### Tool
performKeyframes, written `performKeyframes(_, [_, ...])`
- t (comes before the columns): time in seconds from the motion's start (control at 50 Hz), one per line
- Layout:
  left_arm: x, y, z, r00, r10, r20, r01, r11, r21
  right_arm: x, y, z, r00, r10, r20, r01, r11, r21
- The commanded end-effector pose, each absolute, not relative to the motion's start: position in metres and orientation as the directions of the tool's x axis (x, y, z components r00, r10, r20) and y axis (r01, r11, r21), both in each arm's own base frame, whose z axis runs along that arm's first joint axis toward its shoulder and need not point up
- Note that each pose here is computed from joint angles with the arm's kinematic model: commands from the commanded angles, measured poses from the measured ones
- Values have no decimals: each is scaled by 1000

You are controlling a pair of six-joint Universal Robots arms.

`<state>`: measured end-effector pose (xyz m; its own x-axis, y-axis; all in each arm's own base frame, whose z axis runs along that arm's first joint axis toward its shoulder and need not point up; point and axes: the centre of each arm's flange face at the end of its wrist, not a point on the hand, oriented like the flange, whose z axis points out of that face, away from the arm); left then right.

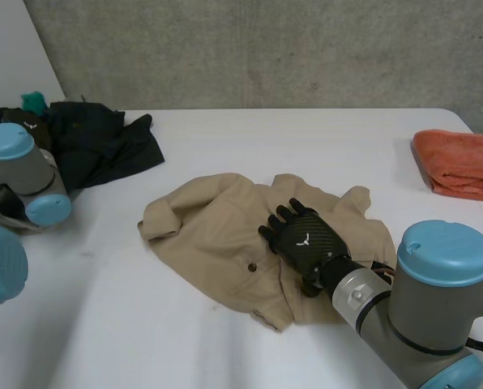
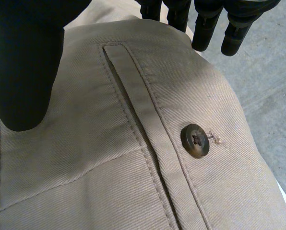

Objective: Fold the laundry.

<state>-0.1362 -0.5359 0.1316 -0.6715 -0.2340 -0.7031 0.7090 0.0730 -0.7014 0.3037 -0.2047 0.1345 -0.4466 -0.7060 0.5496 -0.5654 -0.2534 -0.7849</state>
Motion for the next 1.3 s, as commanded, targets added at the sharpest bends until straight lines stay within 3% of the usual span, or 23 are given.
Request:
performKeyframes(0.02, [-170,-500,167,-713,-149,-685,688,42,-725,304,-206,139,-454,-696,556,-561,-262,-785])
performKeyframes(0.22, [-209,-426,231,-825,-39,-565,566,-66,-822,295,-216,178,-527,-628,572,-523,-291,-801])
performKeyframes(0.34, [-227,-367,254,-849,147,-507,489,-143,-860,287,-223,202,-585,-612,532,-479,-270,-836])
performKeyframes(0.48, [-257,-284,235,-766,441,-469,445,-163,-881,273,-225,217,-595,-626,505,-498,-207,-842])
performKeyframes(0.64, [-281,-213,196,-639,632,-438,458,-144,-877,249,-229,223,-605,-649,461,-551,-77,-831])
performKeyframes(0.82, [-296,-235,172,-651,601,-464,433,-208,-877,229,-226,202,-629,-665,402,-574,49,-817])
performKeyframes(0.96, [-292,-272,152,-704,519,-484,454,-194,-870,233,-229,183,-672,-617,410,-513,-13,-858])
performKeyframes(1.02, [-293,-282,134,-683,512,-521,509,-179,-842,233,-235,175,-705,-604,372,-474,11,-881])
performKeyframes(1.12, [-281,-294,121,-654,448,-609,616,-152,-773,235,-245,148,-710,-623,327,-481,92,-872])
performKeyframes(1.2, [-277,-289,131,-653,402,-641,643,-153,-751,229,-257,163,-741,-559,371,-483,61,-873])
performKeyframes(1.3, [-279,-264,169,-700,391,-598,568,-202,-798,232,-279,208,-713,-462,528,-538,-123,-834])
